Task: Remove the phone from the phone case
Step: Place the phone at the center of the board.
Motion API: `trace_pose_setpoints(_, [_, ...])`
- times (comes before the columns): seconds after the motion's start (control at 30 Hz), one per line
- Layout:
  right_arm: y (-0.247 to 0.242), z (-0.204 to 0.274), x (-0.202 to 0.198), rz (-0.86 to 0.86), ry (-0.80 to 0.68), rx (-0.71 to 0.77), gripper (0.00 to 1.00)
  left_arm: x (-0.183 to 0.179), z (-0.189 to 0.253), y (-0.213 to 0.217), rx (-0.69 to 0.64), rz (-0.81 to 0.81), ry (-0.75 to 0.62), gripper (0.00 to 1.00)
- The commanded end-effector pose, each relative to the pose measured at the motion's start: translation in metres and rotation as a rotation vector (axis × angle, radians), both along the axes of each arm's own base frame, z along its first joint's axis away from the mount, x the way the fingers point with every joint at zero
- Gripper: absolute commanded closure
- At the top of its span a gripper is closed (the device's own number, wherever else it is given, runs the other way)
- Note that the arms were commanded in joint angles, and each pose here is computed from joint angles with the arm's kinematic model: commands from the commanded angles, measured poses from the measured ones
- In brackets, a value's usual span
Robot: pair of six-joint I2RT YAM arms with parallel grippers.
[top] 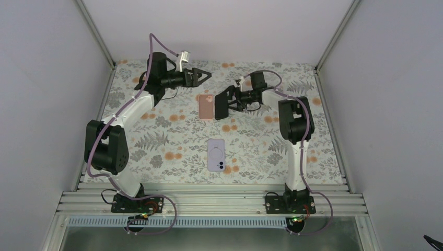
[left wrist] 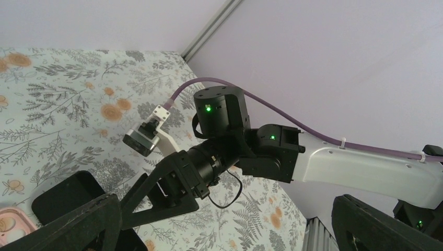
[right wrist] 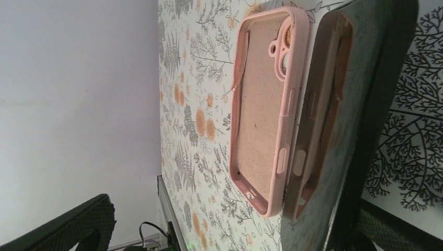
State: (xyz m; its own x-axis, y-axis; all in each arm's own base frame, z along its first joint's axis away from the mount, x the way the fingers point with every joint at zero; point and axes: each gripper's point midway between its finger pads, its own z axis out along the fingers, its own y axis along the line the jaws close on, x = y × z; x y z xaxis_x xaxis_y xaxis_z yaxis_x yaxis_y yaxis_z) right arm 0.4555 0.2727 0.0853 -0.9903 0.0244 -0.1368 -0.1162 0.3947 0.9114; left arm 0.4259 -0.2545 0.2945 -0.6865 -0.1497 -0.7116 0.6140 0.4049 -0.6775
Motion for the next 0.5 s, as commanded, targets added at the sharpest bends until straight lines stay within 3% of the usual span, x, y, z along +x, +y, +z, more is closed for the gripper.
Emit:
trace_pose_setpoints(0.0, [0.006, 0.010, -0.001, 0.011, -0.029, -0.003, 0.01, 0.000, 0.008, 0.003, 0.001, 0.004, -0.032, 0.00])
trace_pose_setpoints(0.27, [0.004, -0.002, 0.001, 0.005, -0.030, -0.033, 0.01, -0.002, 0.008, 0.005, 0.007, 0.010, -0.040, 0.00])
trace_pose_setpoints(0.47, [-0.008, -0.008, 0.014, -0.035, -0.102, -0.184, 0.01, 0.000, 0.009, 0.005, 0.011, 0.016, -0.040, 0.00])
